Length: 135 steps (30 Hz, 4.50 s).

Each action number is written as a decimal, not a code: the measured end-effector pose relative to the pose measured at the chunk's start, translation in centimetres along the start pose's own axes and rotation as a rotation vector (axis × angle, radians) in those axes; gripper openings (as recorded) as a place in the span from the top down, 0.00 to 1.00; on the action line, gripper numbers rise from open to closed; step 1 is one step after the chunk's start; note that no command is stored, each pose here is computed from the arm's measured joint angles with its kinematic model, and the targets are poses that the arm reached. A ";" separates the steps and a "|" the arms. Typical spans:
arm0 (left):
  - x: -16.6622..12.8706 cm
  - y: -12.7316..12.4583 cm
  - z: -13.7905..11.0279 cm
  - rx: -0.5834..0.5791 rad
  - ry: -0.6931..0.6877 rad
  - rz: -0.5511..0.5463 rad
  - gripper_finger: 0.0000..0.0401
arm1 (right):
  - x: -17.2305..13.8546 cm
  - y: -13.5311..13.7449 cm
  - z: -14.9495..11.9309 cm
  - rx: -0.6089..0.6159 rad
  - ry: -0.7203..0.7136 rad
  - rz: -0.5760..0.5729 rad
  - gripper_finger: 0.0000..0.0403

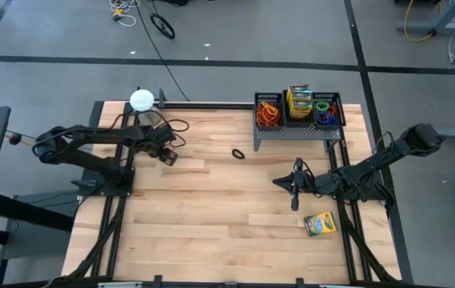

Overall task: Pick & Place Office Desk Supplies
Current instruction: Put the red rubber band into the left black bin on the shelf

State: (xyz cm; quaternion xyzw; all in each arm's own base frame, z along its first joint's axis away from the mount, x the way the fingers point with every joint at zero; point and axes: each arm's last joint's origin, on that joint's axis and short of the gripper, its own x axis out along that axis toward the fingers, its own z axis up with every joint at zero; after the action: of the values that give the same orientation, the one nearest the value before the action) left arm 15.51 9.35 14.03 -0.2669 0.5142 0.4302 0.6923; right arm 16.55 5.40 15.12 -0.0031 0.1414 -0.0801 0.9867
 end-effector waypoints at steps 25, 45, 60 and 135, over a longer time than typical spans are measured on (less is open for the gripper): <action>-2.7 -3.8 0.6 0.260 -0.245 -0.187 0.99 | 0.0 0.0 0.0 -0.005 0.001 0.000 0.94; -3.1 -16.5 -0.4 0.571 -0.946 -0.717 0.98 | 0.0 0.0 0.0 0.023 0.001 0.000 0.94; 0.7 -20.9 -0.6 0.642 -1.053 -0.899 0.98 | 3.1 1.8 -1.0 -0.046 -0.022 0.059 0.94; -3.0 -15.8 -3.2 0.591 -1.175 -0.862 0.68 | 15.6 1.1 -0.9 0.039 -0.137 0.048 0.99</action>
State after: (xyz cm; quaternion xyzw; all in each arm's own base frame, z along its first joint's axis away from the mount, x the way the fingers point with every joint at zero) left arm 27.46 -1.89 14.68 0.0236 0.0079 0.0396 0.9989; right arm 31.23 4.04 9.87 0.0138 0.0721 -0.0588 0.9956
